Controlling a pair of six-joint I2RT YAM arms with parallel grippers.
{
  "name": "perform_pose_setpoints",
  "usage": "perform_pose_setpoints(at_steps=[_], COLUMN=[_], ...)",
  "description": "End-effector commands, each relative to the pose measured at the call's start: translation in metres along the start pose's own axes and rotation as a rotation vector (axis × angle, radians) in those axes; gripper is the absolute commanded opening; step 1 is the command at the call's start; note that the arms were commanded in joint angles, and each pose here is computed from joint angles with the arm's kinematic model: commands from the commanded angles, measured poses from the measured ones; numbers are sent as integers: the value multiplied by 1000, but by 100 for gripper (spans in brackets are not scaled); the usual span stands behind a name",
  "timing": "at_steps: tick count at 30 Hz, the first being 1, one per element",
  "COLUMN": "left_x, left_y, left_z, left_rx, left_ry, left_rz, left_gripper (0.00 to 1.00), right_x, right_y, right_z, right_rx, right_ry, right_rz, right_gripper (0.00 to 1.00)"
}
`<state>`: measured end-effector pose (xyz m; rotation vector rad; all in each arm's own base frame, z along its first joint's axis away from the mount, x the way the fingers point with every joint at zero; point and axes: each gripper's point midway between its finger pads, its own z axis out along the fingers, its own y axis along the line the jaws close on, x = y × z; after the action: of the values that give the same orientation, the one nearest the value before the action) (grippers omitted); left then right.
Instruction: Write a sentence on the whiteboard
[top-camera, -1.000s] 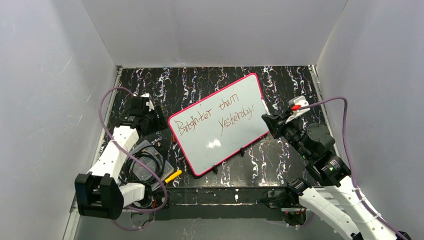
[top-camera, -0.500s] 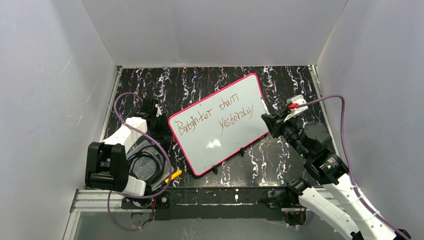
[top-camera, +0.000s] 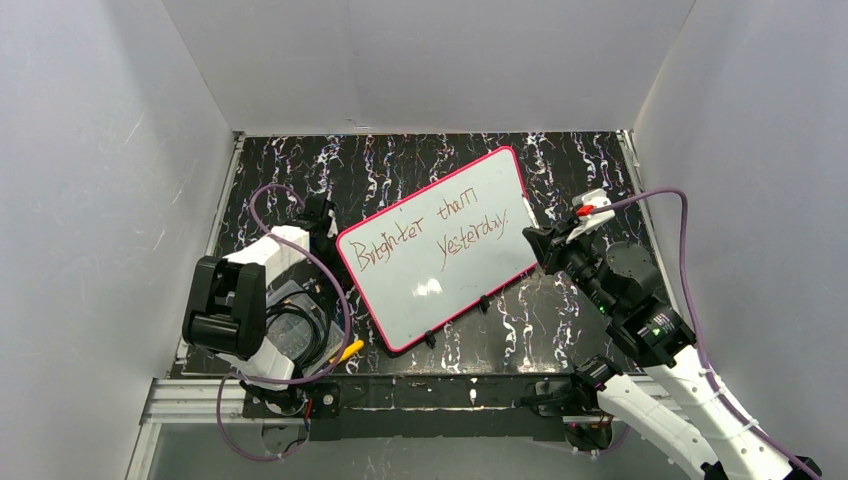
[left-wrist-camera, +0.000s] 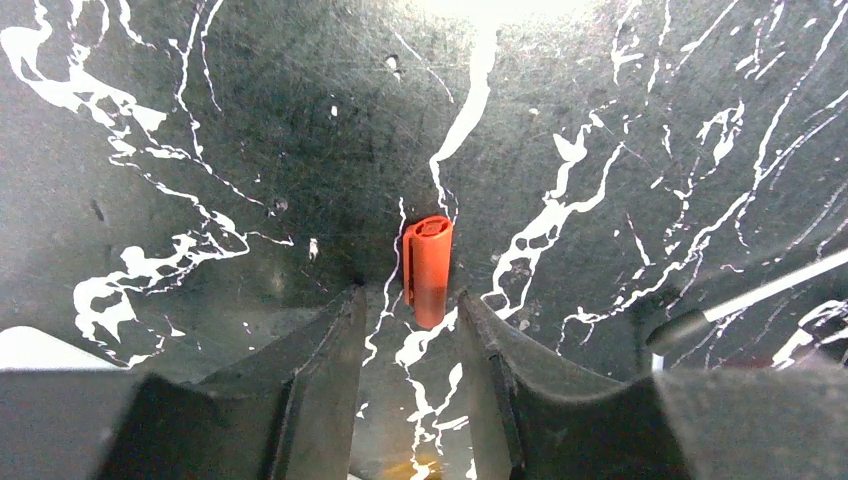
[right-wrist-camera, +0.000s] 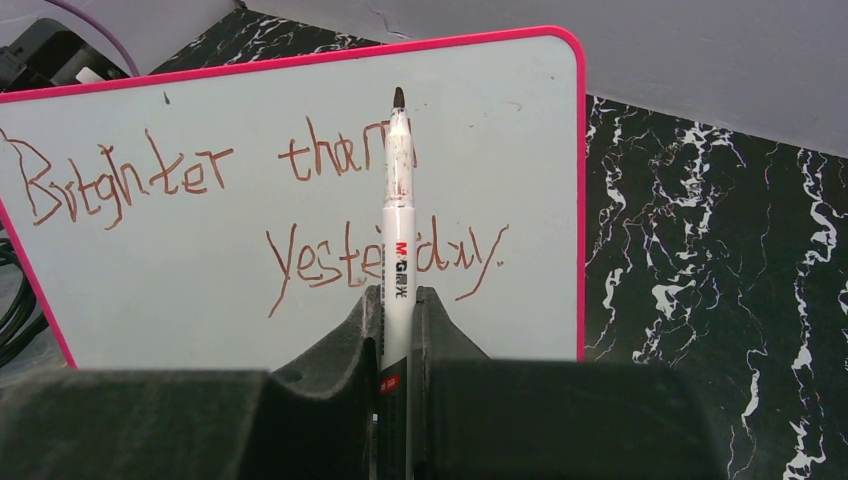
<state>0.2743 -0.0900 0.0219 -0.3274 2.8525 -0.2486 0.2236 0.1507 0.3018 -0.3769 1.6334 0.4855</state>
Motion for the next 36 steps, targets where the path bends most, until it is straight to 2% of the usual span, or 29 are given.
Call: perform_pose_setpoints(at_steps=[1,5,12,19,36], left_x=[-3,1,-1,1,6], left_y=[8,24,40,29,10], left_z=[-2,2,-5,2,3], left_rx=[-69,-157,-247,-216,-162], left_ry=[10,45,34,60,85], left_rz=[42,62,84,128,219], left_gripper=[35,33,29,25,26], right_x=[-16,-14,-12,-10,-6], right_y=[-2,-2,-2,-1,-1], right_z=[2,3,5,7,9], right_rx=[12,12,14,12,12], right_ry=[-52,-47,-42,-33,-20], right_rz=[5,5,6,6,8], right_gripper=[1,1,1,1,1])
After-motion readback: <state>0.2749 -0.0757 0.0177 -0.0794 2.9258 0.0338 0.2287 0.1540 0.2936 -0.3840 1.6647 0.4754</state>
